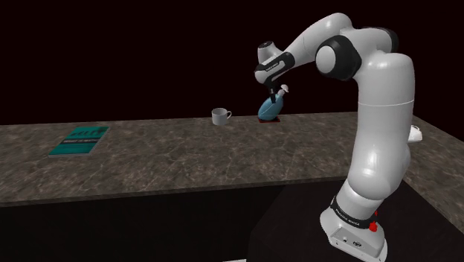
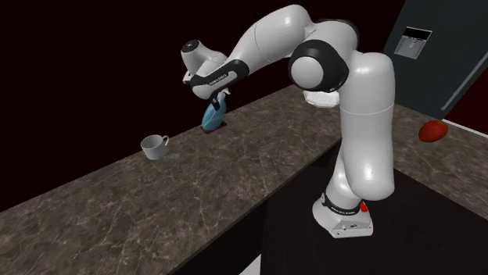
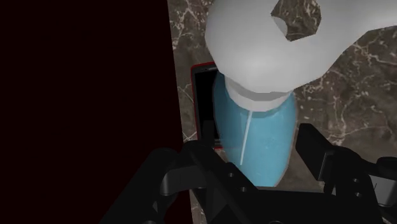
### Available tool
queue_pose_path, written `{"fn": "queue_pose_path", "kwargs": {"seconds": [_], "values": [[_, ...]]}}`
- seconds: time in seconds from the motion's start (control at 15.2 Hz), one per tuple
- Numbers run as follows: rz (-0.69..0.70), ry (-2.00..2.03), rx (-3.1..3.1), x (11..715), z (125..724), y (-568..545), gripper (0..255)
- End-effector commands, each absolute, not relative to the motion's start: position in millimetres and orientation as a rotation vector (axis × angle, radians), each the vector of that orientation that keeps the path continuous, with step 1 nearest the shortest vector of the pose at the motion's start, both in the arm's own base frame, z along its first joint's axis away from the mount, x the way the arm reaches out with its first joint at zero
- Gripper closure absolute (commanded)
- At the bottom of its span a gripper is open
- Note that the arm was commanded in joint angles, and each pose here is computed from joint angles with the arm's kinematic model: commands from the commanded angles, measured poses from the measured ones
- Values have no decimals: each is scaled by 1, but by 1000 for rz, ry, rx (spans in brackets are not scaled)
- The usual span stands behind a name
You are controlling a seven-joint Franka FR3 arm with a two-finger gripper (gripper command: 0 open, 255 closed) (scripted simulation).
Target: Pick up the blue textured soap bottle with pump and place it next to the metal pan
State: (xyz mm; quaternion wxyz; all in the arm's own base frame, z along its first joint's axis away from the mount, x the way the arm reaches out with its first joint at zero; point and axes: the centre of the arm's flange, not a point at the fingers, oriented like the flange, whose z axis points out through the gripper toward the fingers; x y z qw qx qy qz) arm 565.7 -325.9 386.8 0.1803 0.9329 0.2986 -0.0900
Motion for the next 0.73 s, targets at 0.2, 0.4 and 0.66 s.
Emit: {"fn": "queue_pose_path", "kwargs": {"seconds": [0.2,0.4,0.66], "values": [[-254,844,2636,566,413,-325,255],[-254,844,2636,566,429,-325,255],[-254,844,2636,566,450,-325,255]]}}
